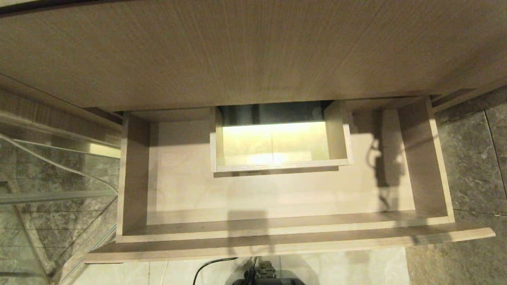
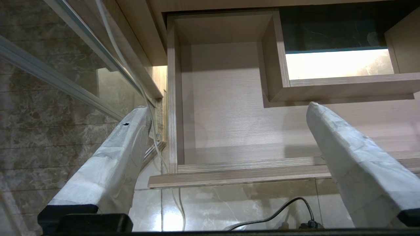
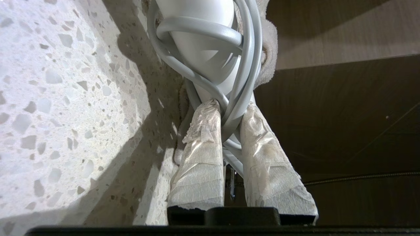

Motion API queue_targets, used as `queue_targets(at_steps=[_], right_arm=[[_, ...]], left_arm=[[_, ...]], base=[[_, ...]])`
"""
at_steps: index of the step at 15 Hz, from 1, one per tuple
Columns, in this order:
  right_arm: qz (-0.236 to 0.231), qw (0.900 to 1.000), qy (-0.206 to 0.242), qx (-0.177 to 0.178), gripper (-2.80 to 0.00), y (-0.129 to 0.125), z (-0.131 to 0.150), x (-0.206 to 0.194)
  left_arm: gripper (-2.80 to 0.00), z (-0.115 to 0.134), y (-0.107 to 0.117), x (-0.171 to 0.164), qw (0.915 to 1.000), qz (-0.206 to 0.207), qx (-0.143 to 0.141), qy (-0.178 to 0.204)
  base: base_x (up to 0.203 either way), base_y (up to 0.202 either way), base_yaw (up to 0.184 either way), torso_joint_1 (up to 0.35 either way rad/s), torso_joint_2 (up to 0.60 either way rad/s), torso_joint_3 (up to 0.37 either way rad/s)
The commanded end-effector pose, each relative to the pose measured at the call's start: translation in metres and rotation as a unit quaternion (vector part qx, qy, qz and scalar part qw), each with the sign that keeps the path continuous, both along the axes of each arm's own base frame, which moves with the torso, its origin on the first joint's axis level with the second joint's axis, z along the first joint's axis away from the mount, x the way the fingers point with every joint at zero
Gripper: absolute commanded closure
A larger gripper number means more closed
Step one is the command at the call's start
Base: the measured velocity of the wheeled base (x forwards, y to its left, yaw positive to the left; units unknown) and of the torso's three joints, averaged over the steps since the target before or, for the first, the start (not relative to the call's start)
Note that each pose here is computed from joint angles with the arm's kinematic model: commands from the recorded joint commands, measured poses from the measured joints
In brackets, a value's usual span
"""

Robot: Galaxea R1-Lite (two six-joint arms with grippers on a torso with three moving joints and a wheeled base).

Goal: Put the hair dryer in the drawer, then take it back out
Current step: Pick up the hairdryer

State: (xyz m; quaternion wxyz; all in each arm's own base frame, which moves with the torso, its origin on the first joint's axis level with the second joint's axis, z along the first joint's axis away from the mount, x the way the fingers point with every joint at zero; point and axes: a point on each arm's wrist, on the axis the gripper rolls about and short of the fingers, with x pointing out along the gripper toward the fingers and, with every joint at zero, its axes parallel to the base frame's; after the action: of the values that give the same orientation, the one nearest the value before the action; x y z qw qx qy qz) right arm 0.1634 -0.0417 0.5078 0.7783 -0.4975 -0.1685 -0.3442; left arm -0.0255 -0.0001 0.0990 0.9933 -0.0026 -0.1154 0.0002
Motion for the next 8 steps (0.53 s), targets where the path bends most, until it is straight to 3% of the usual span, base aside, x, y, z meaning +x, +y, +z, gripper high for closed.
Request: queue_targets(at_steps=[1,8], right_arm=[[-0.003,1.000,-0.023,-0.008,0.00,0.005,0.007,-0.021],[-0.003,0.998,-0.052,-0.021,0.00,0.013,0.016,-0.056]], left_arm=[[-2.80,-0.011,0.000,0.004,0.9998,0.000,0.000,0.019],[-2.80,-0.011,0.000,0.004,0.9998,0.000,0.000,0.019]], base=[[0.000,0.000,0.000,0.000,0.00,0.000],[0.000,0.000,0.000,0.000,0.00,0.000]])
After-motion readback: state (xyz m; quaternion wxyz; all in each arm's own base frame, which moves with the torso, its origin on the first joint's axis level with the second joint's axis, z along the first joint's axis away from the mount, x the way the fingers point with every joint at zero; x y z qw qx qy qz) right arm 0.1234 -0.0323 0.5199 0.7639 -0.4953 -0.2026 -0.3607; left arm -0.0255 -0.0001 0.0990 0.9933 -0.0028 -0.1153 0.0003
